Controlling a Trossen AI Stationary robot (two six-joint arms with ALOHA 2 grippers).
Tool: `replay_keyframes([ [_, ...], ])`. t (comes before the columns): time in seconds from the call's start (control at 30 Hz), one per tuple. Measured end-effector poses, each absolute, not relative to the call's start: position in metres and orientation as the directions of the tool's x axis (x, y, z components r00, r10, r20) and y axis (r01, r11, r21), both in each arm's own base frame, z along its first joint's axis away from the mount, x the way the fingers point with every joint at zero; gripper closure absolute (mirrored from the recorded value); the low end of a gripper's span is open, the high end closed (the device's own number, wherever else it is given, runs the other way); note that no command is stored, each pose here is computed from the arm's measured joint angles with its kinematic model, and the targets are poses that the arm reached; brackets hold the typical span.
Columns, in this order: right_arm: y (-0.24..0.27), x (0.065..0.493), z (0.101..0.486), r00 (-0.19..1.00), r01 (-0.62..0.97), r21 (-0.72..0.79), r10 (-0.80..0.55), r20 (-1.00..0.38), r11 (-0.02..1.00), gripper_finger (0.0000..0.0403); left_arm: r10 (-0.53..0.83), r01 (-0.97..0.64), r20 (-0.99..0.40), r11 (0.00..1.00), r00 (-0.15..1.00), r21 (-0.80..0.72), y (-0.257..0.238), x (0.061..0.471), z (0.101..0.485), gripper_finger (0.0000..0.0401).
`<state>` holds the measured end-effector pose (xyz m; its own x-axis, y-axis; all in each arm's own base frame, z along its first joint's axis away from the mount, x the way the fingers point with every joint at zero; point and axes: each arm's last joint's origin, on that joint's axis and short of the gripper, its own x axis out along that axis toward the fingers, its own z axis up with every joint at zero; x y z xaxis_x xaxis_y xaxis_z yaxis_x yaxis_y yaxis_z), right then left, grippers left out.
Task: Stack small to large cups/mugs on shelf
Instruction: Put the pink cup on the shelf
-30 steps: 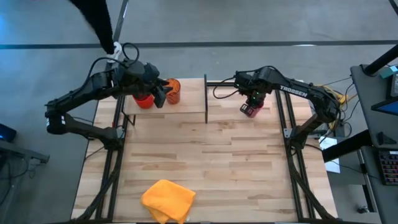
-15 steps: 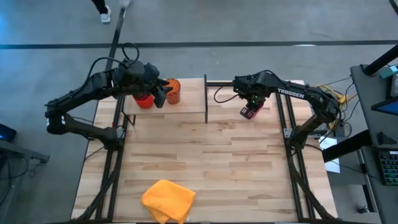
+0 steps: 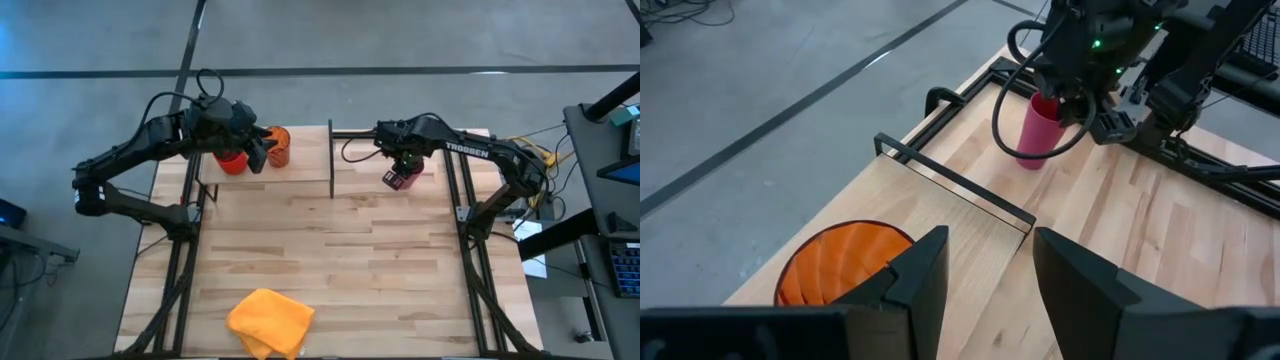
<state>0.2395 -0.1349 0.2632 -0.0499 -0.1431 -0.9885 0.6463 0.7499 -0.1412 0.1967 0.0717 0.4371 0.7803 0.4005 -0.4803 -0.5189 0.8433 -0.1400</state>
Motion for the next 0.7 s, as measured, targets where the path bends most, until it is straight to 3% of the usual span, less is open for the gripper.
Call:
replay_keyframes([
  [0.7,-0.1376,0.2395,0.2596,-0.042,0.669,-0.145,-0.157,-0.987,0.729,0.0335,0.401,-0.519,-0.480,0.843,0.780,-0.140,0.0717,0.1967,0.4371,0.0267],
])
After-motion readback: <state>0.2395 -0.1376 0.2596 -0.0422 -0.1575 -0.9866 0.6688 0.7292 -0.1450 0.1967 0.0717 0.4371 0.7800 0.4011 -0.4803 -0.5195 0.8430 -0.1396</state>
